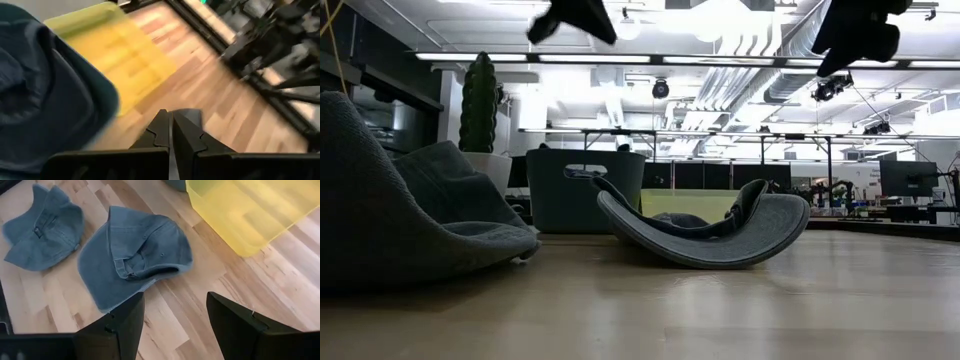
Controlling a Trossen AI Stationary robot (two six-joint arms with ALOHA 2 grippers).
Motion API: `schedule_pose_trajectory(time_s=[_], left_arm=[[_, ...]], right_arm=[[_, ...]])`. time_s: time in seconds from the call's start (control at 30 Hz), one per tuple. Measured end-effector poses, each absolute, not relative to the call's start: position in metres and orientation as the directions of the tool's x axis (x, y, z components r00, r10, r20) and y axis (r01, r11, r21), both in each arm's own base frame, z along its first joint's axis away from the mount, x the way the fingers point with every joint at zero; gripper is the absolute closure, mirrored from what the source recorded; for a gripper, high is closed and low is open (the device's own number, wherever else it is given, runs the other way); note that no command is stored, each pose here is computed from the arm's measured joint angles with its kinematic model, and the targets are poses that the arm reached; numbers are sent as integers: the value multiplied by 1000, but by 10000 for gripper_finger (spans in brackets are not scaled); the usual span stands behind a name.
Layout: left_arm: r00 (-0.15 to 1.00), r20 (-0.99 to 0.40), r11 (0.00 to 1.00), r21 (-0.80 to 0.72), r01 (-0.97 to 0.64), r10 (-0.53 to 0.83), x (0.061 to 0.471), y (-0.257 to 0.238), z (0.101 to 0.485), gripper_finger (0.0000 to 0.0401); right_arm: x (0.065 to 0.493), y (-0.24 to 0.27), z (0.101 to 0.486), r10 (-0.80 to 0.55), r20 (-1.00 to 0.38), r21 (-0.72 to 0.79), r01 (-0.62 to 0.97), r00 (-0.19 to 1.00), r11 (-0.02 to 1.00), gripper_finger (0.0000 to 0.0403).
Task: Pick & Place hat
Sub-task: Put the top gray cap into the yellow bin
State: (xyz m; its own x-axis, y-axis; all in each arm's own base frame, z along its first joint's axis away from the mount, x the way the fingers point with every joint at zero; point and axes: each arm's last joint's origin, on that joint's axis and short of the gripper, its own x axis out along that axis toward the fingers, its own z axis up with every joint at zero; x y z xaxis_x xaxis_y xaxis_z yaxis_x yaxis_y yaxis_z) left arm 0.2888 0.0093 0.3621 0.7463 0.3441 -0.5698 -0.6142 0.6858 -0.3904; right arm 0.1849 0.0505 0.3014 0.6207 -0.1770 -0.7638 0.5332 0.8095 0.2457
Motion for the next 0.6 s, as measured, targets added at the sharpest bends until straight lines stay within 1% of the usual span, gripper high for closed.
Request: schedule_pose_trajectory(time_s=[0.1,0.17,0.23,0.47,0.6], left_arm=[[729,-585,645,-411,-644,355,279,-21,345,401],[741,-573,614,-457,-644,350,278,-41,334,401],[728,-580,571,-478,-667,365,272,-59,321,401],[743,-537,417,-615,-669,400,251,-107,289,401],[747,-522,380,-647,-661,412,237,-124,275,401]], right_arm=[[186,51,302,-185,-752,246,530,633,812,194],[189,52,299,-166,-738,276,518,654,809,194],[191,53,291,-138,-735,320,519,664,792,194],[202,60,245,6,-663,556,487,749,674,194],[200,59,223,-1,-649,612,523,761,594,194]])
